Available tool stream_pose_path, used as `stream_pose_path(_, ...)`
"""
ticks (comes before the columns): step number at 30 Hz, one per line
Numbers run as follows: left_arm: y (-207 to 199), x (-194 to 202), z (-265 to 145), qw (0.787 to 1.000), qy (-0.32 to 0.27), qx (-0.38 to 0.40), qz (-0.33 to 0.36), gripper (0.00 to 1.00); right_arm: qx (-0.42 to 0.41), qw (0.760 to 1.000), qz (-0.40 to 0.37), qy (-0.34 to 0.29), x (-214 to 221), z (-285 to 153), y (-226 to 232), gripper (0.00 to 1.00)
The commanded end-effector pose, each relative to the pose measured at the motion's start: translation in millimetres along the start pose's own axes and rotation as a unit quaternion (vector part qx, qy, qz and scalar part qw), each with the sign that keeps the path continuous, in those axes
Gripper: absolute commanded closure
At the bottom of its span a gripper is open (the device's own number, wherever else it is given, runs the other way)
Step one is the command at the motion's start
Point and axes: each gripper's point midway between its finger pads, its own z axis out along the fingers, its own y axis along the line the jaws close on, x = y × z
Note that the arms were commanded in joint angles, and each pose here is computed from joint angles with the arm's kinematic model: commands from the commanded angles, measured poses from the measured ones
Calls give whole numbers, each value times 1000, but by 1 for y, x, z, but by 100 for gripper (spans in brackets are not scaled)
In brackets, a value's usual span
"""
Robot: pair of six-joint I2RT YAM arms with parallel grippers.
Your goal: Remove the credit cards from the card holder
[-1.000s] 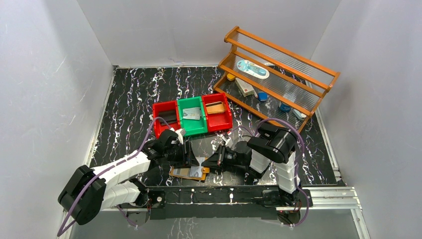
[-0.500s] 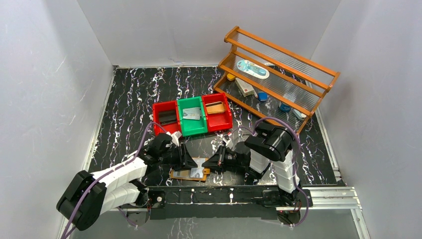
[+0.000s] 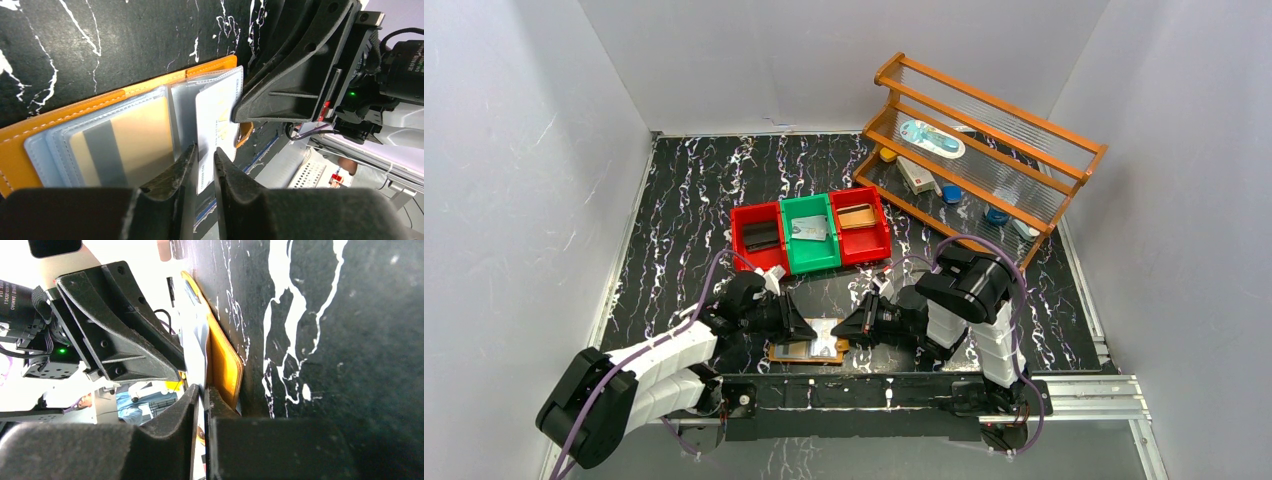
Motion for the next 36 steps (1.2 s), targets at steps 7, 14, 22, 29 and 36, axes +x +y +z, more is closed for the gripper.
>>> stream_pose_path(7, -35, -4, -6, 997, 1, 76, 31, 100, -6, 1000, -1, 2, 3, -1, 4, 81)
stream_pose_path(14, -30, -5, -6, 997, -1, 62, 36, 100, -2, 1000, -1, 0, 3, -4, 2, 80)
stream_pose_path(22, -22, -7, -9, 998, -10, 33, 45, 100, -1, 1000, -2, 1, 4, -5, 2, 87)
stream_pose_path(29, -21, -8, -10, 999, -11, 30, 42, 100, 2, 1000, -3, -1, 4, -6, 2, 72)
stream_pose_path(36, -23, -10, -11, 999, -13, 29, 44, 100, 8, 1000, 1, 0, 4, -6, -1, 92)
